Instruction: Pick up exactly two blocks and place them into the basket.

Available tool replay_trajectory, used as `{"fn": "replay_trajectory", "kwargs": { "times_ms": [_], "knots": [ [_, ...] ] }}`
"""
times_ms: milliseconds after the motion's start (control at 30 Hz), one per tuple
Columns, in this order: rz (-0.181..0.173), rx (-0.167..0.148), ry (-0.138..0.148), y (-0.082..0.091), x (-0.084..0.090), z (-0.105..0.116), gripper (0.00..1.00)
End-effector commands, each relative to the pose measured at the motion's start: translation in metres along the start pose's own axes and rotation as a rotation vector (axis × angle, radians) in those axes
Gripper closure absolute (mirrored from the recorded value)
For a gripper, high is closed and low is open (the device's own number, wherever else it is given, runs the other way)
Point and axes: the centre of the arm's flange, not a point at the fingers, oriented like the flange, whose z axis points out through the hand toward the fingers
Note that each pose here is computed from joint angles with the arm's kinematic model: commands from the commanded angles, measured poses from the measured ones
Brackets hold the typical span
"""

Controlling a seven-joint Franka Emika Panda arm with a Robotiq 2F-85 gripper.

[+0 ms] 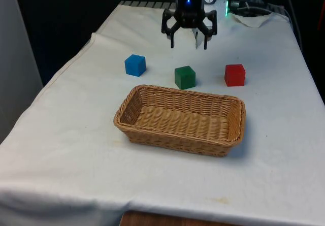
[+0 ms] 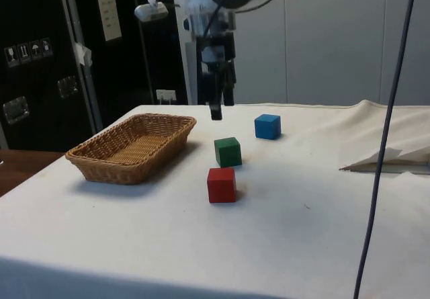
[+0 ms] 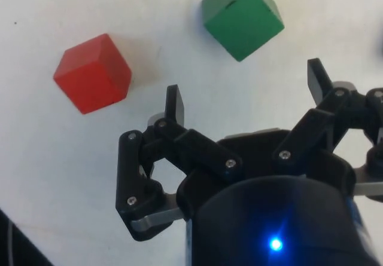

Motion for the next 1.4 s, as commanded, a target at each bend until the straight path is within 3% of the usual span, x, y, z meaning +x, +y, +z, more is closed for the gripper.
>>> {"fn": "replay_trajectory", "kwargs": {
  "times_ms": [0, 100, 133, 333, 367, 400, 567, 933, 967, 1067, 1367],
  "knots": [
    [-0.001, 0.003, 0.011, 0.0, -0.001, 0.006, 0.0],
    [-0.001, -0.01, 0.002, 0.0, -0.001, 0.01, 0.0],
    [-0.003, -0.009, 0.015, -0.001, -0.002, 0.02, 0.0],
    [-0.008, -0.03, 0.022, -0.002, -0.004, 0.038, 0.0],
    [-0.007, -0.038, 0.012, 0.0, -0.003, 0.037, 0.0],
    [-0.01, -0.038, 0.025, -0.002, -0.004, 0.044, 0.0],
    [-0.012, -0.048, 0.036, -0.001, -0.006, 0.05, 0.0],
    [-0.01, -0.045, 0.02, -0.002, -0.008, 0.061, 0.0],
    [-0.011, -0.059, 0.013, 0.0, -0.007, 0.059, 0.0],
    [-0.008, -0.044, 0.015, -0.003, -0.008, 0.067, 0.0],
    [-0.004, -0.065, 0.002, -0.002, -0.008, 0.083, 0.0]
  ]
}}
